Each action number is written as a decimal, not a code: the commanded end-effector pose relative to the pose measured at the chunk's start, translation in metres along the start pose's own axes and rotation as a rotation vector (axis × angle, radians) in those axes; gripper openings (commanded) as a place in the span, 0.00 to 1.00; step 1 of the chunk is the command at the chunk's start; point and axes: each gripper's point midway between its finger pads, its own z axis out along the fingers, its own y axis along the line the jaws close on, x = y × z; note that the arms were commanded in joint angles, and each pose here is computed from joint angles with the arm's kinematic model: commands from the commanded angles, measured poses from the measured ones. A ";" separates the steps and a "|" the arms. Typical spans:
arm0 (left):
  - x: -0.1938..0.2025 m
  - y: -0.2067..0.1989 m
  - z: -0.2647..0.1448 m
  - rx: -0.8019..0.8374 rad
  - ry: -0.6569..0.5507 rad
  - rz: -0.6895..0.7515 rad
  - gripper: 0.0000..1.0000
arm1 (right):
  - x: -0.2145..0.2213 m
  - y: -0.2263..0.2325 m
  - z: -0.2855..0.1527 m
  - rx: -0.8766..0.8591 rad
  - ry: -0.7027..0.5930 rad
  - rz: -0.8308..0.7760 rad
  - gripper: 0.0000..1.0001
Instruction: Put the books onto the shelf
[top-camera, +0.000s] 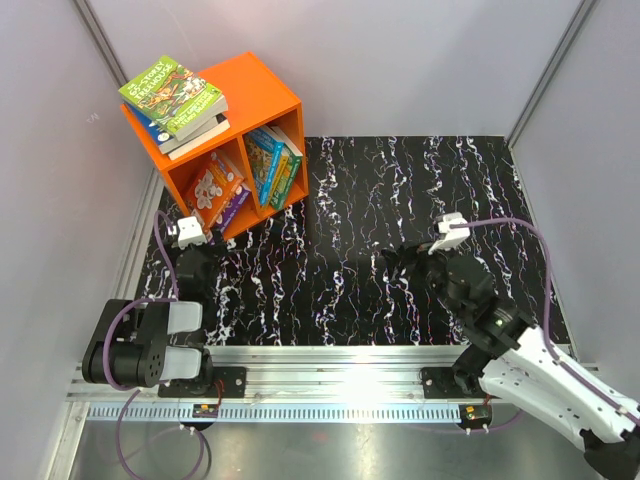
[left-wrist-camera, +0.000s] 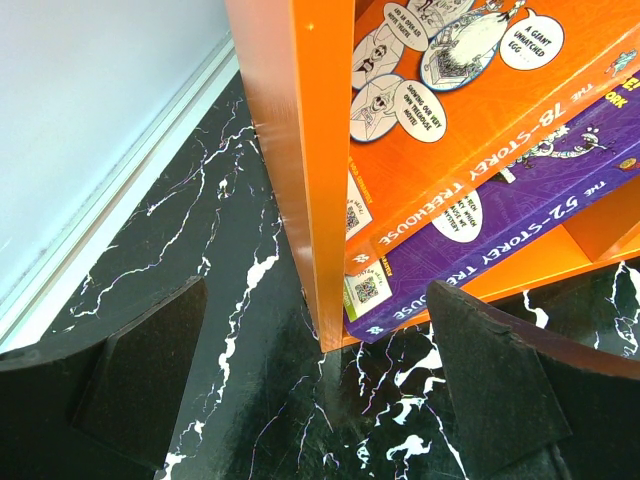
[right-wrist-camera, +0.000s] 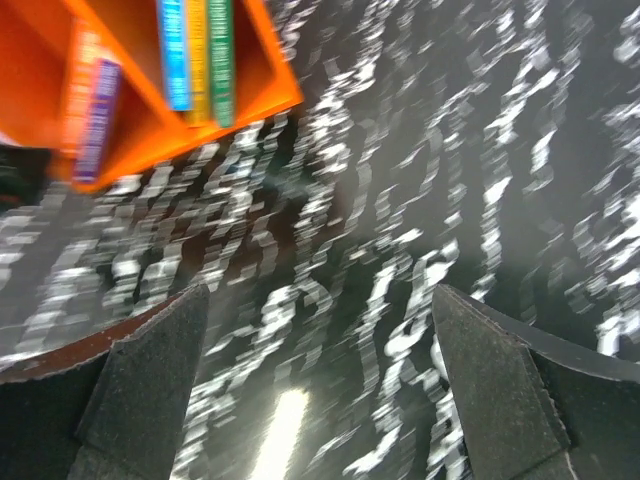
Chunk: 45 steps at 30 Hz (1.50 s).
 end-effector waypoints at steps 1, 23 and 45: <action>-0.026 0.001 0.007 -0.019 -0.091 -0.046 0.99 | -0.045 -0.014 0.026 0.059 -0.224 -0.168 1.00; -0.026 0.001 0.006 -0.017 -0.090 -0.047 0.99 | 0.014 -0.232 0.069 0.561 -0.322 -0.105 1.00; -0.026 0.000 0.006 -0.016 -0.091 -0.048 0.99 | 0.038 -0.275 0.112 0.495 -0.155 -0.118 1.00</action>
